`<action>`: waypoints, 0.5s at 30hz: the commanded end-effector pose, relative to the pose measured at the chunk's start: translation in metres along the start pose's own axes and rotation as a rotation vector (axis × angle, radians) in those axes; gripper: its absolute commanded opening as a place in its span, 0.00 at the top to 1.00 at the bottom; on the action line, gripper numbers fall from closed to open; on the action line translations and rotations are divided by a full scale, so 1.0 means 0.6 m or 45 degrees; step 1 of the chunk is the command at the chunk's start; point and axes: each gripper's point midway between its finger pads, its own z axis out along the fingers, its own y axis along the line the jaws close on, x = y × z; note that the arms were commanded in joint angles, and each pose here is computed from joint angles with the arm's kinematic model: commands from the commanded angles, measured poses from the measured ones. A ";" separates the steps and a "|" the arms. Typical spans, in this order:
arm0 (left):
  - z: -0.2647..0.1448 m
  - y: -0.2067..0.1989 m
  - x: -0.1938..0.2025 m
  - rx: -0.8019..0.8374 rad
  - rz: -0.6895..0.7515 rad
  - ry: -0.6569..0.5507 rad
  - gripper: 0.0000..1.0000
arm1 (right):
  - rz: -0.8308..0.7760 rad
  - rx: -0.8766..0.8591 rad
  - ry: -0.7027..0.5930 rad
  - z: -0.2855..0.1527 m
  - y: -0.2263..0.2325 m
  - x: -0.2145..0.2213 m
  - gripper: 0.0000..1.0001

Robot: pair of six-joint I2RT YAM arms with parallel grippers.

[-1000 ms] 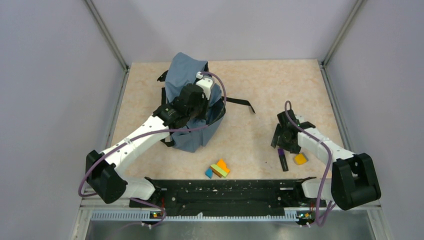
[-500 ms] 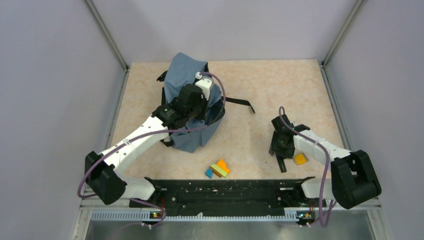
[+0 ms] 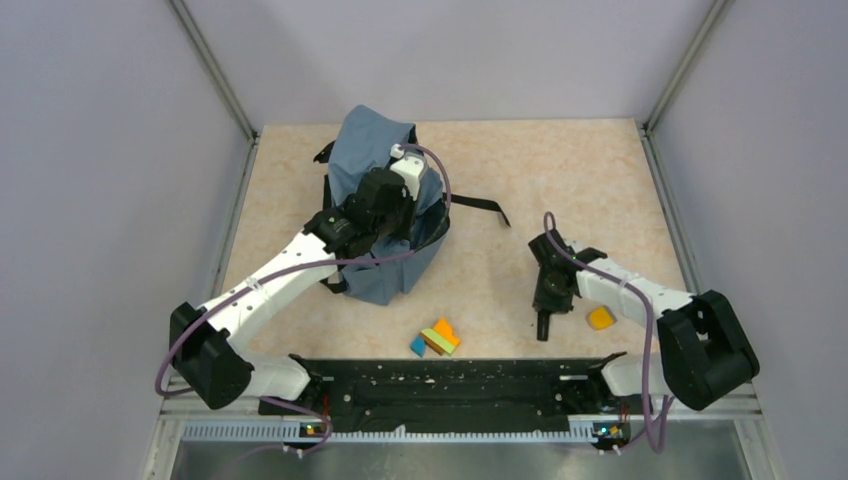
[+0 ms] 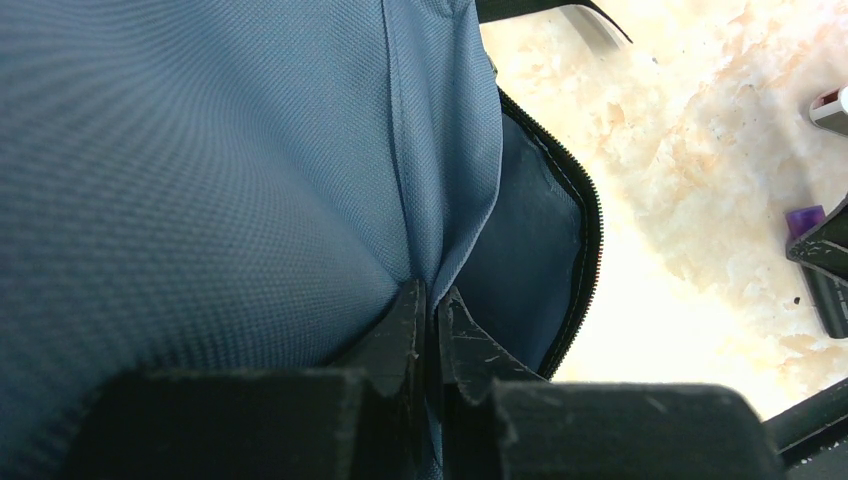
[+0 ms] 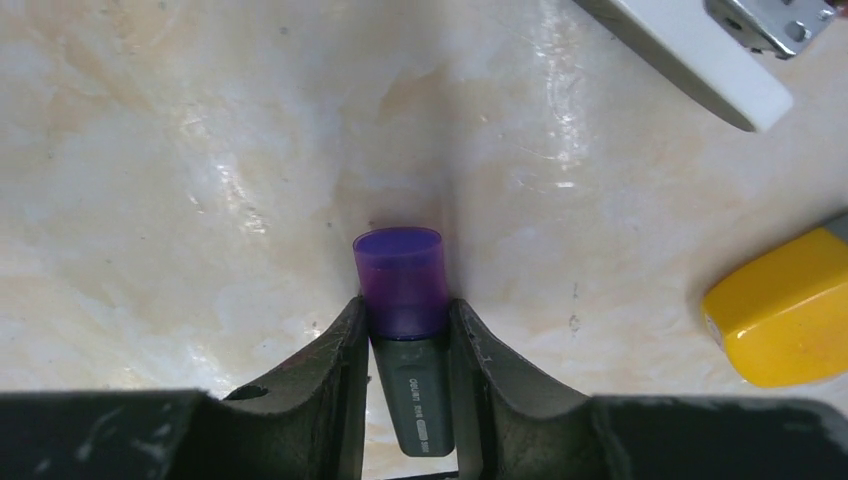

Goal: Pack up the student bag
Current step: Pick up the stationery from the center of the board, then place the stationery in the student bag.

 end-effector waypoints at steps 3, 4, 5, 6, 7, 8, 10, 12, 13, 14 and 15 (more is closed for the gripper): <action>-0.015 0.009 0.011 -0.013 -0.028 0.024 0.96 | -0.022 -0.160 -0.144 -0.014 0.071 -0.049 0.97; -0.015 0.009 0.011 -0.010 -0.028 0.022 0.96 | -0.027 -0.195 -0.169 -0.021 0.081 -0.057 1.00; -0.016 0.008 0.010 -0.008 -0.029 0.021 0.96 | -0.027 -0.235 -0.202 -0.031 0.093 -0.069 1.00; -0.016 0.008 0.010 -0.006 -0.028 0.018 0.96 | -0.026 -0.272 -0.233 -0.042 0.103 -0.079 1.00; -0.017 0.007 0.009 -0.002 -0.028 0.016 0.96 | -0.027 -0.314 -0.265 -0.053 0.113 -0.089 1.00; -0.018 0.006 0.009 0.004 -0.028 0.014 0.96 | -0.032 -0.363 -0.300 -0.066 0.126 -0.099 1.00; -0.020 0.005 0.006 0.010 -0.028 0.006 0.96 | -0.038 -0.455 -0.383 -0.095 0.150 -0.119 1.00; -0.021 0.005 0.005 0.012 -0.030 0.000 0.95 | -0.049 -0.561 -0.475 -0.128 0.177 -0.140 1.00; -0.022 0.004 0.004 0.013 -0.030 -0.002 0.96 | -0.052 -0.610 -0.524 -0.146 0.191 -0.150 1.00; -0.022 0.004 0.004 0.016 -0.030 -0.001 0.96 | -0.053 -0.658 -0.574 -0.164 0.204 -0.162 1.00; -0.023 0.004 0.003 0.018 -0.032 -0.004 0.95 | -0.061 -0.710 -0.628 -0.184 0.218 -0.174 1.00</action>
